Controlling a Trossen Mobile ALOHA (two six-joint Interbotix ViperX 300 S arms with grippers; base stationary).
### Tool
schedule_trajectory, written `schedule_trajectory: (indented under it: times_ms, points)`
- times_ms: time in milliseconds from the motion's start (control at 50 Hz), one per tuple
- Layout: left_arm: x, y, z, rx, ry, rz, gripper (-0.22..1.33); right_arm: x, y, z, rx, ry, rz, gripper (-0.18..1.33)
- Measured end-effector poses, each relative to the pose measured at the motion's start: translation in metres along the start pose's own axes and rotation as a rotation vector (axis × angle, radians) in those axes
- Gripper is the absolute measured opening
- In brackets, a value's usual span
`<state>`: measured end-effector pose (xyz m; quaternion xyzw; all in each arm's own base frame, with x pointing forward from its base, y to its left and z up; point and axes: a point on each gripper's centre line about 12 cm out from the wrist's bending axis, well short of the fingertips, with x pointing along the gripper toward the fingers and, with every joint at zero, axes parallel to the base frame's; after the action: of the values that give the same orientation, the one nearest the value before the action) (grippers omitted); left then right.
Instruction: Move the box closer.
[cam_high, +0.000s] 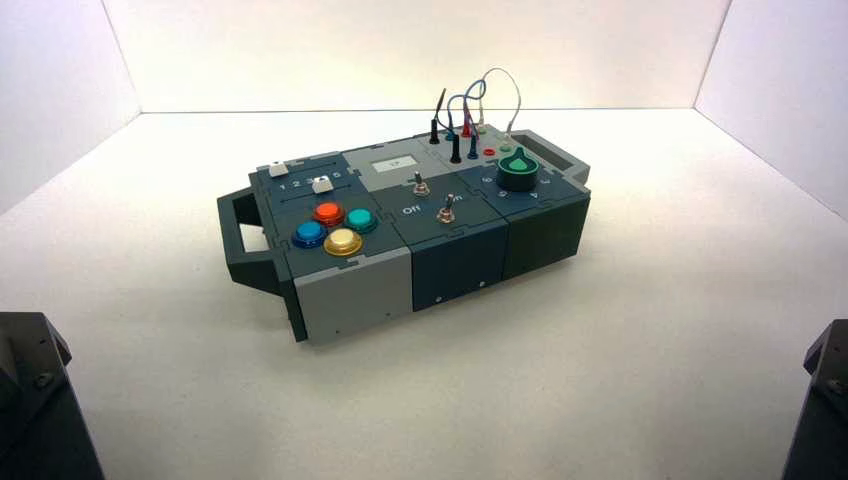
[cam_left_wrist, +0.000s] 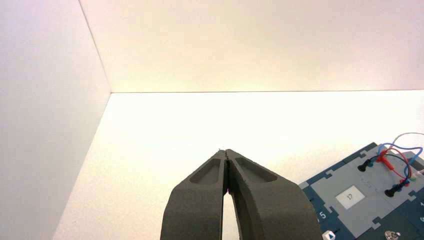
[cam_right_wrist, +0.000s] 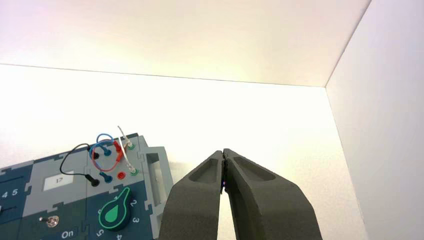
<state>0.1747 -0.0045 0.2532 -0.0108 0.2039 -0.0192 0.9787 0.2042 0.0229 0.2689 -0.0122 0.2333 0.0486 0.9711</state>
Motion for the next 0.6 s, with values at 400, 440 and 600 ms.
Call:
schedule_trajectory:
  times_ms: [400,440,600]
  points:
    - [0.0,0.0,0.0,0.0,0.0,0.0,-0.16,0.0,0.0,0.0,0.0,0.0,0.0,-0.14]
    - [0.0,0.0,0.0,0.002,0.0,0.0,-0.16,0.0,0.0001,0.0,0.0,0.0,0.001,-0.14]
    - [0.0076,0.0005,-0.0038,-0.002,0.034,0.001,-0.16,0.0027,0.0019,-0.0014,0.024,0.011,0.012,-0.14]
